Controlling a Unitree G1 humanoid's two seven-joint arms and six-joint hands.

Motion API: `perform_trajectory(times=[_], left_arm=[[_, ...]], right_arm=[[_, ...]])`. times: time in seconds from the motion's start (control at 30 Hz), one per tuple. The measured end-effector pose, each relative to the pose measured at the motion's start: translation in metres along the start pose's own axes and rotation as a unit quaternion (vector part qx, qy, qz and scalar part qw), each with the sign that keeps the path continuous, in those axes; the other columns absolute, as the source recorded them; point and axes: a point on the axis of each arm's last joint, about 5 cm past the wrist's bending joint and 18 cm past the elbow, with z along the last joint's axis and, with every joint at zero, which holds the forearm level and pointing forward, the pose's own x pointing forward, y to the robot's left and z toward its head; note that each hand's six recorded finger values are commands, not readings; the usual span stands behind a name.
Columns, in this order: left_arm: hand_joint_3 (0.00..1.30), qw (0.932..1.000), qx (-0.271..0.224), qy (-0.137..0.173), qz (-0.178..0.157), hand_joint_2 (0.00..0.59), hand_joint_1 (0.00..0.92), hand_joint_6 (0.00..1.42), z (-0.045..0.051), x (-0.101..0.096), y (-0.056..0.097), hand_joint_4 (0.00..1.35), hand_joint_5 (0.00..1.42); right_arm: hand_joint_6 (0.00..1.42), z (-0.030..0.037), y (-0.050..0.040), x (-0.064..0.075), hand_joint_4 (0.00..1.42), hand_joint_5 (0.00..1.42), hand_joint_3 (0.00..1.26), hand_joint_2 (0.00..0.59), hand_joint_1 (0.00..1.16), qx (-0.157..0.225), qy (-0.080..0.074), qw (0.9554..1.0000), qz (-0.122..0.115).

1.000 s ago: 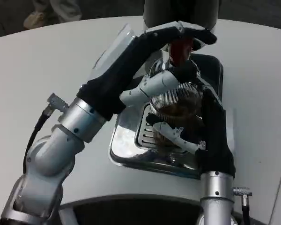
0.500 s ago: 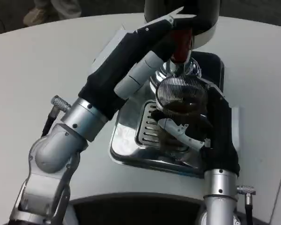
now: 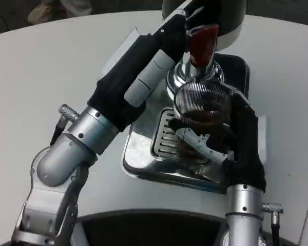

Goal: Grasp the cup under the faucet to collect the drink, then remove the cup.

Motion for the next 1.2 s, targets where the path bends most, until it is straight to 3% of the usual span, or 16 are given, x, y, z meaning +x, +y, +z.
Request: perform_trajectory(times=[0.37, 0.73, 1.2], left_arm=[[0.09, 0.9998, 0.003, -0.019, 0.003, 0.095, 0.028, 0.12, 0.0125, -0.002, 0.001, 0.08, 0.17], [0.1, 0.9978, 0.06, -0.029, -0.007, 0.086, 0.021, 0.12, 0.029, -0.011, 0.004, 0.08, 0.17], [0.1, 0.9897, 0.139, -0.037, -0.005, 0.082, 0.001, 0.14, 0.048, -0.026, 0.006, 0.09, 0.18]], right_arm=[[0.62, 0.0011, -0.0018, -0.001, 0.66, 0.72, 0.5, 0.173, 0.99, 0.001, -0.001, 1.0, -0.003], [0.64, 0.0029, -0.0081, -0.007, 0.67, 0.73, 0.51, 0.179, 0.99, 0.0, -0.006, 1.0, -0.003], [0.65, 0.0039, -0.0226, -0.022, 0.69, 0.75, 0.54, 0.179, 0.99, -0.009, -0.008, 0.9999, -0.009]])
